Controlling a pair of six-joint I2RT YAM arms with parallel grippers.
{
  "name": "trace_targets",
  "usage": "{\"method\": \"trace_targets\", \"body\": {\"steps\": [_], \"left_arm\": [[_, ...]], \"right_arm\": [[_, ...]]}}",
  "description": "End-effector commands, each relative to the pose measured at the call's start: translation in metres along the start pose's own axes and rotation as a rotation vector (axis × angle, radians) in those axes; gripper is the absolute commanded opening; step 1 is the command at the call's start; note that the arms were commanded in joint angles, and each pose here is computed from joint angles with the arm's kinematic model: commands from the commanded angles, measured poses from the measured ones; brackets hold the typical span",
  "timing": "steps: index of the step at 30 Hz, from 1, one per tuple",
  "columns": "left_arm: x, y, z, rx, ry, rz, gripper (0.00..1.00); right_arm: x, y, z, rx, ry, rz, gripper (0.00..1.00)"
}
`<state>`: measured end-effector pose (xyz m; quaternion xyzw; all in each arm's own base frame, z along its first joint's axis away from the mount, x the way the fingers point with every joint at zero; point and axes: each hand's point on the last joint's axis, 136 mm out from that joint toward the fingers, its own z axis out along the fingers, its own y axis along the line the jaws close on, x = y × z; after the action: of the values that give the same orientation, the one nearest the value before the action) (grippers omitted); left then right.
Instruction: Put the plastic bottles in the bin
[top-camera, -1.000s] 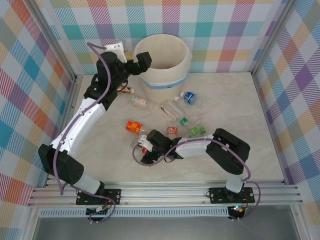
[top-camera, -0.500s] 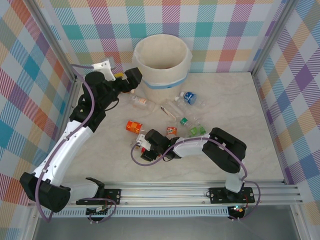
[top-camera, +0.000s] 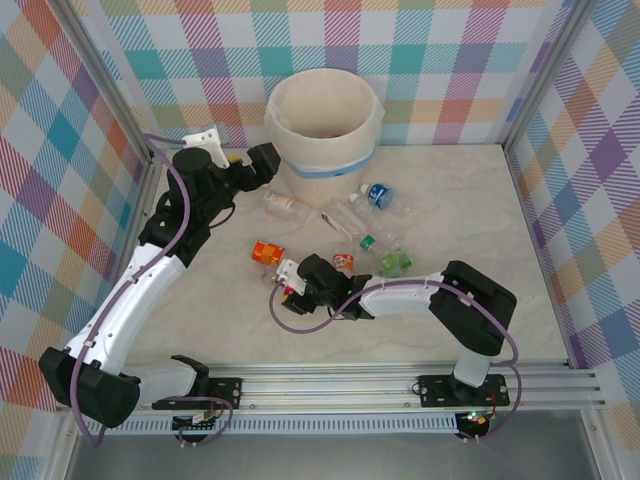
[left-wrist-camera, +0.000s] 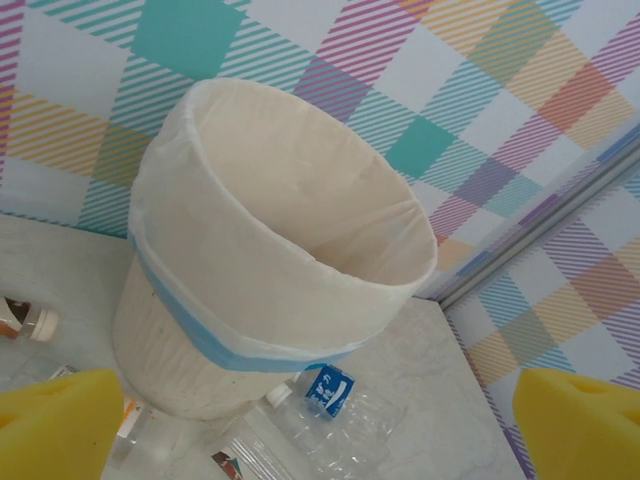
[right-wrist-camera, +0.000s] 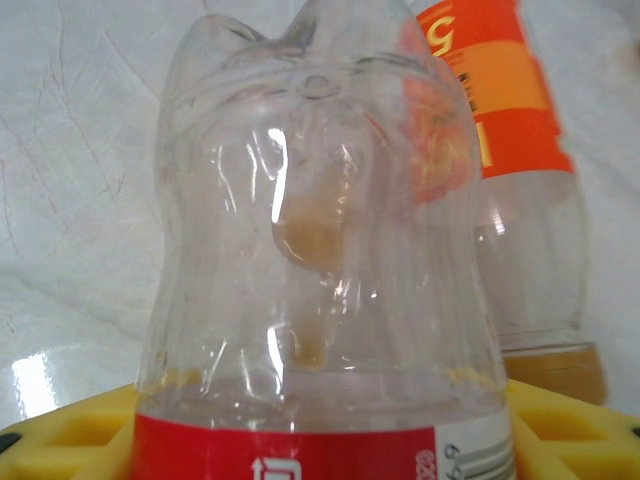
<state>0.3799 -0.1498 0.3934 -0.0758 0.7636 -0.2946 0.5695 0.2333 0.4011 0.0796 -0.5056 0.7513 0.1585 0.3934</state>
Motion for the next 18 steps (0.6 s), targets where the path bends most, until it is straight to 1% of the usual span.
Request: {"method": "trace_targets", "body": {"steps": [1,4,6,9,11,14,18], "left_arm": [[0.0,0.023,-0.003,-0.076,-0.017,0.004,1.0],[0.006,0.033,-0.003,-0.095,-0.024,-0.028,1.0],[0.013,0.042,-0.002,-0.115,-0.025,-0.047,1.0],[0.026,0.064,-0.006,-0.194,-0.017,-0.072,1.0],[0.036,0.082,-0.012,-0.27,-0.001,-0.079,1.0],[0.044,0.109,-0.028,-0.38,-0.007,-0.061,1.0],[0.061,0.132,-0.045,-0.446,0.0,-0.046,1.0]], "right_arm": [[-0.011,-0.013,-0.019,0.06,-0.021,0.042,0.53],[-0.009,-0.026,-0.028,0.126,0.003,0.076,0.53],[-0.011,-0.032,-0.034,0.146,-0.003,0.123,0.52],[-0.021,-0.041,-0.046,0.164,-0.039,0.154,0.52],[-0.03,-0.049,-0.055,0.174,-0.072,0.176,0.52],[-0.046,-0.066,-0.07,0.203,-0.135,0.213,0.52],[-0.069,-0.097,-0.093,0.21,-0.243,0.301,0.53]]}}
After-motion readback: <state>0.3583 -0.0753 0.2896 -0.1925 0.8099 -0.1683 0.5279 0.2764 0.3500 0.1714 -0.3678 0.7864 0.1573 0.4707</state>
